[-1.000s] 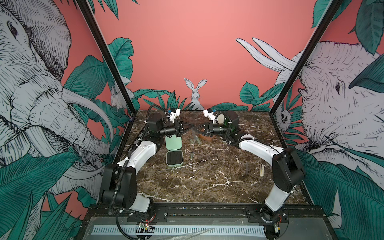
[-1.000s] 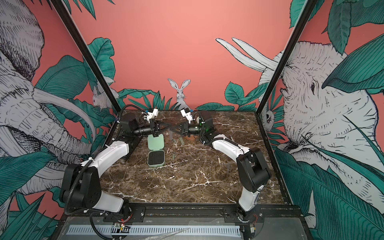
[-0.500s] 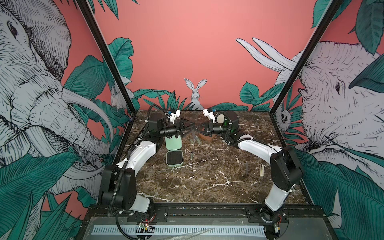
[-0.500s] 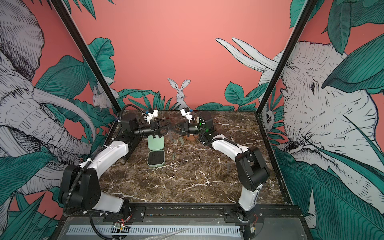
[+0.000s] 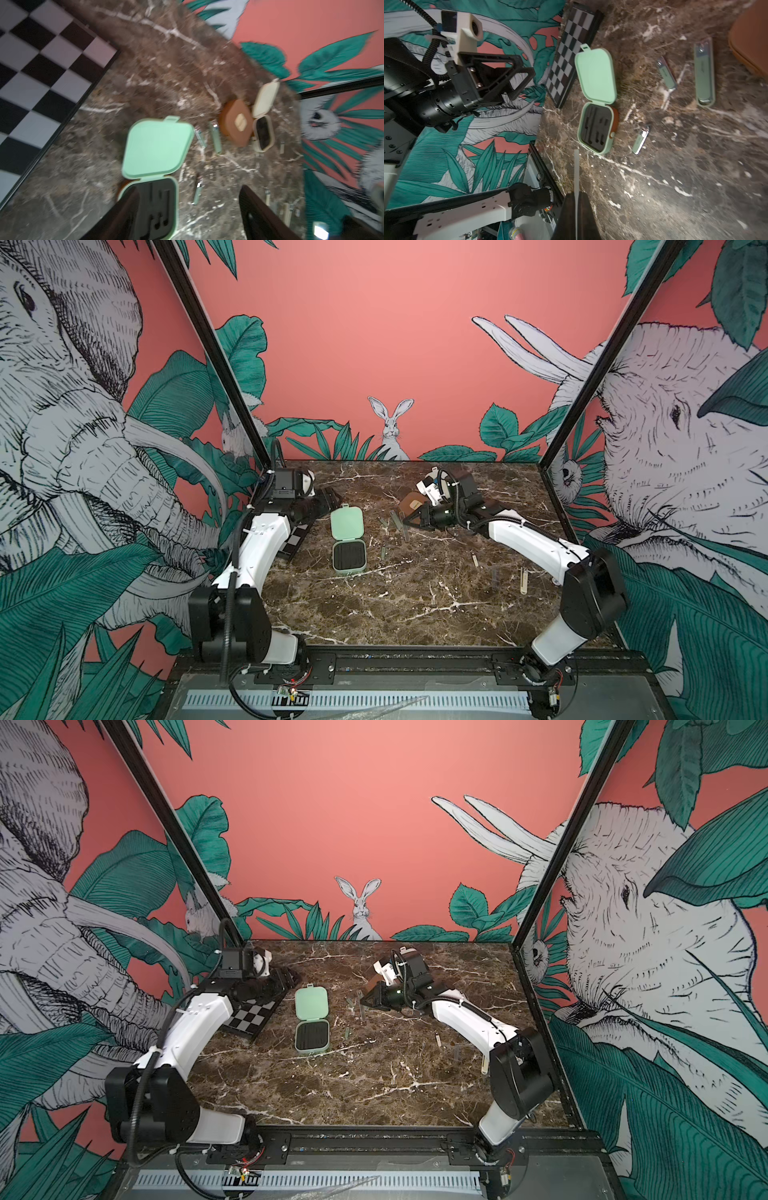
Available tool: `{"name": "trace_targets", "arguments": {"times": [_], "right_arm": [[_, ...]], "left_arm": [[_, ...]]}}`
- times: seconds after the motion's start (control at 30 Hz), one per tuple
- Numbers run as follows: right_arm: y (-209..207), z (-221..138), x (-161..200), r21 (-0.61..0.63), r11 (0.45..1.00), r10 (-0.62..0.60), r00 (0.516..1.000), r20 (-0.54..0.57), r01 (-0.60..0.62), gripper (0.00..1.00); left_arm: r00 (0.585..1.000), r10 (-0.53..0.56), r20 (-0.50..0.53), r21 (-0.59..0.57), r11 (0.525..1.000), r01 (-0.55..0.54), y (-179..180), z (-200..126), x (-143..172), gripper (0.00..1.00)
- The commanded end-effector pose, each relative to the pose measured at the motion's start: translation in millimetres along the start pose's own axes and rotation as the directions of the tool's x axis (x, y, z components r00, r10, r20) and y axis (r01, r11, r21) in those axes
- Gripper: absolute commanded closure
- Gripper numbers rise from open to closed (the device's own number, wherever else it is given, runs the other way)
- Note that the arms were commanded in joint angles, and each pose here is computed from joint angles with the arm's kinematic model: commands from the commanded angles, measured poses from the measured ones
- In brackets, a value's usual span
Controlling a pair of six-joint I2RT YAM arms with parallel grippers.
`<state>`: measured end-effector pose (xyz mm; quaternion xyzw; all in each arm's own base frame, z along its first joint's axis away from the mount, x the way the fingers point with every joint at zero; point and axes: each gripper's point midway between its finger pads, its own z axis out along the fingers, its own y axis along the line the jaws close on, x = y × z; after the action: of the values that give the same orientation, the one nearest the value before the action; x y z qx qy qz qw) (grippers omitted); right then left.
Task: Organize nail clipper sets
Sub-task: Adjust the storage box at the center of the board.
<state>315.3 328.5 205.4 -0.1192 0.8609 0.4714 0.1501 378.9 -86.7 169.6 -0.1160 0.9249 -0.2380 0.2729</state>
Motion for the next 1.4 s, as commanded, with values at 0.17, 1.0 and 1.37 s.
{"name": "trace_targets", "arguments": {"times": [0.17, 1.0, 1.37], "right_arm": [[-11, 4, 17, 0.078, 0.996, -0.033, 0.999, -0.035, 0.036, 1.00], [-25, 42, -4, 0.258, 0.951, -0.149, 0.984, -0.096, 0.169, 1.00], [-36, 116, 12, 0.361, 0.695, -0.496, 0.778, -0.385, 0.622, 1.00]], "left_arm": [[0.988, 0.004, -0.157, -0.197, 0.980, -0.035, 51, 37, 87, 0.21], [0.969, -0.165, -0.184, 0.128, 0.973, 0.190, -8, 63, 146, 0.19], [0.981, -0.190, -0.051, -0.083, 0.979, 0.185, 70, 5, 105, 0.21]]}}
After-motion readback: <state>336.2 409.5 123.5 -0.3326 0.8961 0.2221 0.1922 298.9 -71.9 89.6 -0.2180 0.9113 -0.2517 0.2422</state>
